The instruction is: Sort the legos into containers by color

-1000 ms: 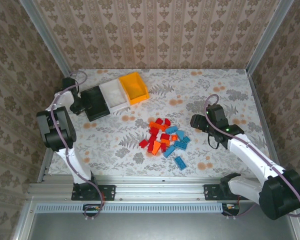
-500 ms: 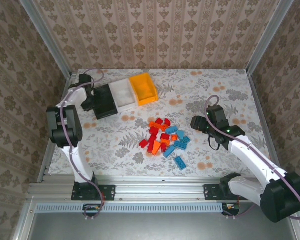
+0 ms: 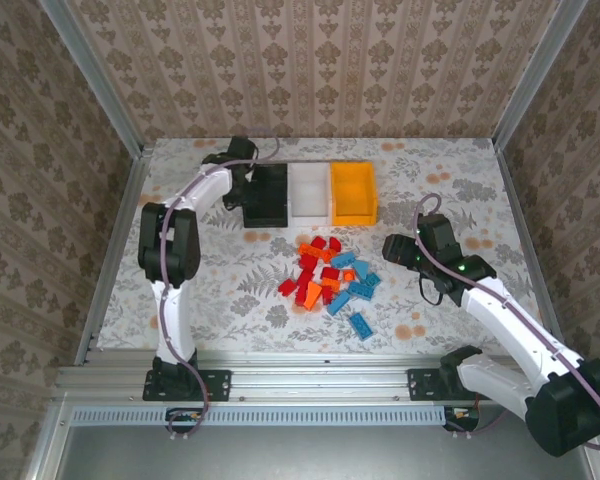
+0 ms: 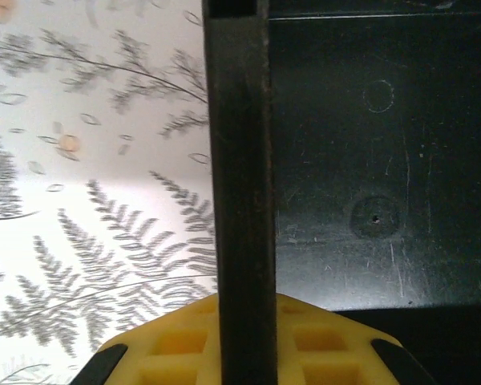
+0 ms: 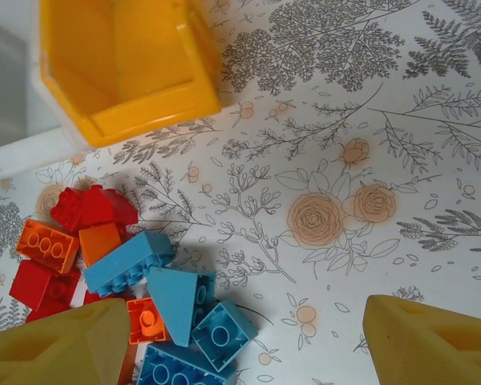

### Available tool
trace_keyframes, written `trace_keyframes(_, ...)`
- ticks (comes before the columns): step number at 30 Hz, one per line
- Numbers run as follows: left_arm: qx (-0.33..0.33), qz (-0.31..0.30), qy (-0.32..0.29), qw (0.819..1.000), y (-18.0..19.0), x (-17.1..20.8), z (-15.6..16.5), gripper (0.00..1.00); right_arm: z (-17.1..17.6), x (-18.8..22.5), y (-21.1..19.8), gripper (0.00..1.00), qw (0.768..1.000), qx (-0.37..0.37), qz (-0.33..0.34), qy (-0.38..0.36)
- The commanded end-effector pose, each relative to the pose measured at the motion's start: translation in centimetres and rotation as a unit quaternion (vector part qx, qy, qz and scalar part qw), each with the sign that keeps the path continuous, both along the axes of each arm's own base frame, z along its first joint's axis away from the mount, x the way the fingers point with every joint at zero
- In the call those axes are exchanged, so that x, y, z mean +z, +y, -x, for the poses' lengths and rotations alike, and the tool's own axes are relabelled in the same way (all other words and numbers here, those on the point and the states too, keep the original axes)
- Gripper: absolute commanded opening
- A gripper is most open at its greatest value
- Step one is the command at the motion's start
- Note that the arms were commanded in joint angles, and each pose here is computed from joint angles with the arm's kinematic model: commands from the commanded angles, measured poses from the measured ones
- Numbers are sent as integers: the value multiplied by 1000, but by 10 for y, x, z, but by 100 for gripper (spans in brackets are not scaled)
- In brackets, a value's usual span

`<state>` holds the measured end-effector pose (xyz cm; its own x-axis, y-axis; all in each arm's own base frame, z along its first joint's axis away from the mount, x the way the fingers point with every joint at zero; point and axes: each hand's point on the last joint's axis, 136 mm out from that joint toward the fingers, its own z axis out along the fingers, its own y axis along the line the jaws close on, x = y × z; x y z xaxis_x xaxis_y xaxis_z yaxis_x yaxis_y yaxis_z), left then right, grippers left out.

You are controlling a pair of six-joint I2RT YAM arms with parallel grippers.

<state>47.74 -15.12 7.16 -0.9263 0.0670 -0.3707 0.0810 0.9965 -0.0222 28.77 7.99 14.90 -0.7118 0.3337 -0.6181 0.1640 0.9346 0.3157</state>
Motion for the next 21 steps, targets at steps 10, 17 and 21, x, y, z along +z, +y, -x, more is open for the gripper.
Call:
trace_keyframes(10,-12,6,11,1000,-4,-2,-3,30,14,-2,-10,78,1000,-13,16,11)
trace_keyframes(17,-17,20,-28,999,-4,43,0,68,17,4,-7,78,1000,-4,9,3)
trace_keyframes(21,-21,53,-70,996,-6,94,7,88,26,2,-6,78,999,13,20,23)
